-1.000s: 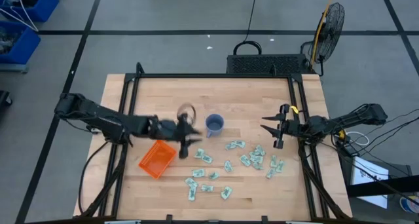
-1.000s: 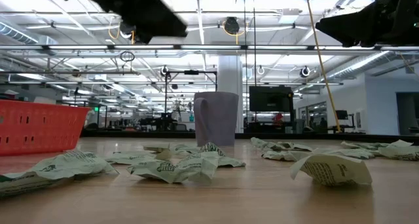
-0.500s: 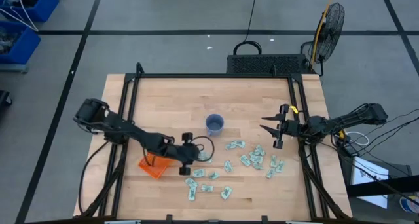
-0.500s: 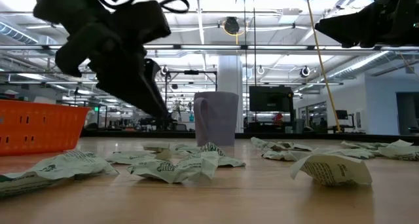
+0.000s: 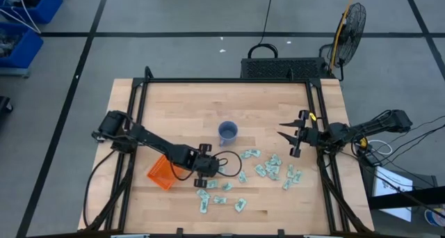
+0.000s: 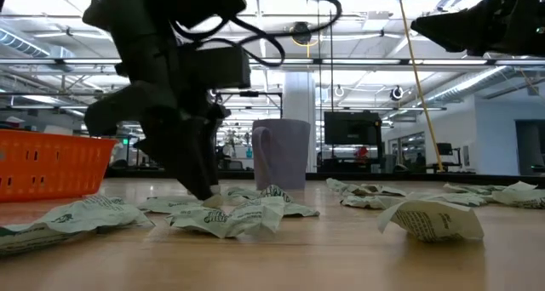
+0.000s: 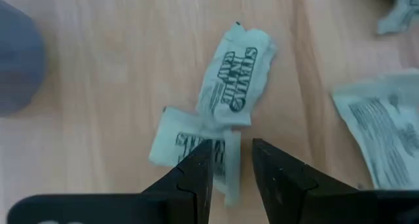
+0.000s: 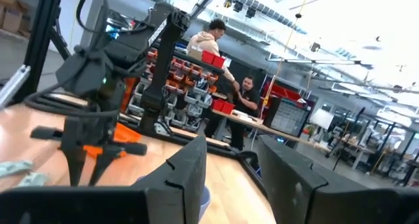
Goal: Pick and place Stevia / Truvia into bins
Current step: Put the green stevia packet into the orange basket
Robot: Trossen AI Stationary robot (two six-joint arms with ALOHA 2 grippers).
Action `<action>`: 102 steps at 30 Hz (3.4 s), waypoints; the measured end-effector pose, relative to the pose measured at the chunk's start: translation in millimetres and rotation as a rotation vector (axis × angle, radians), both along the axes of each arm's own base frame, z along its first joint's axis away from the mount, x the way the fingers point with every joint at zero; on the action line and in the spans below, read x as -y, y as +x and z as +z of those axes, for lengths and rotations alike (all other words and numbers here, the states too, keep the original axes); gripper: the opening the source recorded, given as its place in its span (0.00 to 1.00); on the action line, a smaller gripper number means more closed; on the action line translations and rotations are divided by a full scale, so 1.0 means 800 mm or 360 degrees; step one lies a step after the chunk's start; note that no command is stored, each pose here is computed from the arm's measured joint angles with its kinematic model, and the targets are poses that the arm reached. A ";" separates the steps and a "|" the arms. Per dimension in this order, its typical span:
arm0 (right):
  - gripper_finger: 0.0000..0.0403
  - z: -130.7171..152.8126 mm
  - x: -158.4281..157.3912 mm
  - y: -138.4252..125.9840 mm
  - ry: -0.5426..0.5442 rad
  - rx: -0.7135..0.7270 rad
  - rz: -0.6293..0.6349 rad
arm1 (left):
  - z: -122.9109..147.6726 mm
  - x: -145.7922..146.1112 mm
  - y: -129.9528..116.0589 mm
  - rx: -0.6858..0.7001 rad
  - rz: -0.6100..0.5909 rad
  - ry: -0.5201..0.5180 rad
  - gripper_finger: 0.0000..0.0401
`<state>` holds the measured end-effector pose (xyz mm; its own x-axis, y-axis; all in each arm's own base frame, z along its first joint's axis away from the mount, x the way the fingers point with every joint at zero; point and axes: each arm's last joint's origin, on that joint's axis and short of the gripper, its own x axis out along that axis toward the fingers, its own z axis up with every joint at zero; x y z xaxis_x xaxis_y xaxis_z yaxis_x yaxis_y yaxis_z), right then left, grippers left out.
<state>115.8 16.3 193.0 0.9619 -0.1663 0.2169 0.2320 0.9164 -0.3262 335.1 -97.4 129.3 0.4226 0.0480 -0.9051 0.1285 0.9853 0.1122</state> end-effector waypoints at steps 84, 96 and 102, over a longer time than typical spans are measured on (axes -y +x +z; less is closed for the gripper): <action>0.32 -0.118 -0.079 0.308 0.0761 -0.1212 0.0144 | 0.150 0.011 -0.128 0.0111 0.0858 -0.0087 0.33; 0.27 -0.154 -0.091 0.332 0.0662 -0.1296 0.0136 | 0.203 0.012 -0.116 0.0310 0.0725 0.0029 0.33; 0.03 -0.152 -0.092 0.334 0.0564 -0.1260 0.0204 | 0.201 0.012 -0.119 0.0273 0.0675 0.0085 0.33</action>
